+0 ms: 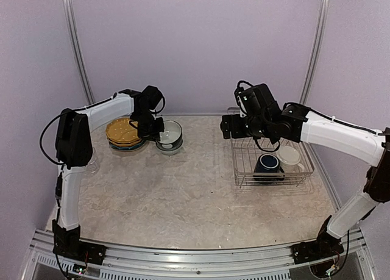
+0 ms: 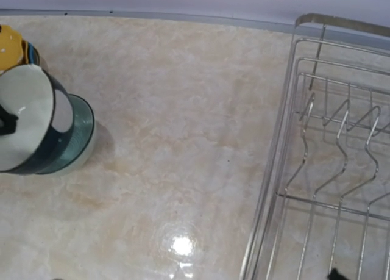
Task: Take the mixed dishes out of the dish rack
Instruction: Place the bowl in the bowl.
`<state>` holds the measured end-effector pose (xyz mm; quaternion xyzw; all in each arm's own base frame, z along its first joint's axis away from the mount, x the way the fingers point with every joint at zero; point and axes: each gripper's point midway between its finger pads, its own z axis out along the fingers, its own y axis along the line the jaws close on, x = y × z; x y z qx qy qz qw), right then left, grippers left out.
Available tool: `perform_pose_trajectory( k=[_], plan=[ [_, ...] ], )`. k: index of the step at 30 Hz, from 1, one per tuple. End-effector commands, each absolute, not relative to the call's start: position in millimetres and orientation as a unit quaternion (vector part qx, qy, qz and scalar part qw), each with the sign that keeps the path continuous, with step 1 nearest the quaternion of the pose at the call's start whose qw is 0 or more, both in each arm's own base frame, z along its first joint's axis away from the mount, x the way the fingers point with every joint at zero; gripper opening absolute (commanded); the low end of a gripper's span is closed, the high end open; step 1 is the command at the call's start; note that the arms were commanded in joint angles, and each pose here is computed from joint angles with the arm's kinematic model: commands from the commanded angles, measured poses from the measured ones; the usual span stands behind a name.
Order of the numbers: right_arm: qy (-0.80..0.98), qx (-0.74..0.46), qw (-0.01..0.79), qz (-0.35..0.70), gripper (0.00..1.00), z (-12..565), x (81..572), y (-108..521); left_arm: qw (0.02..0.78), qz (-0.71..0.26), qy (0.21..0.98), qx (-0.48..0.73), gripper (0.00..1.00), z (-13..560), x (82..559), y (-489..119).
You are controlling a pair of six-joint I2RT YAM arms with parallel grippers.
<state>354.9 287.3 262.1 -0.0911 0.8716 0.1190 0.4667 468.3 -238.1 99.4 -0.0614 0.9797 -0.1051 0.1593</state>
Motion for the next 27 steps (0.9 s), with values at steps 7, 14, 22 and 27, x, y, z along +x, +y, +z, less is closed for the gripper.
perform_pose_trajectory(
  k=[7,14,22,27],
  plan=[
    [0.865,-0.078,0.479,0.127,0.91,269.4,350.6,273.5,0.168,-0.111,0.978,-0.057,0.08,101.9,486.9,-238.6],
    [0.858,-0.076,0.49,0.134,0.91,279.6,344.8,266.2,0.154,-0.108,0.98,-0.061,0.09,88.8,489.0,-239.9],
    [0.854,-0.093,0.492,0.141,0.92,286.9,343.6,268.2,0.144,-0.106,0.982,-0.065,0.16,81.2,488.9,-241.1],
    [0.852,-0.095,0.497,0.136,0.92,296.4,345.5,267.2,0.145,-0.108,0.982,-0.06,0.27,87.9,486.6,-240.1]
  ],
)
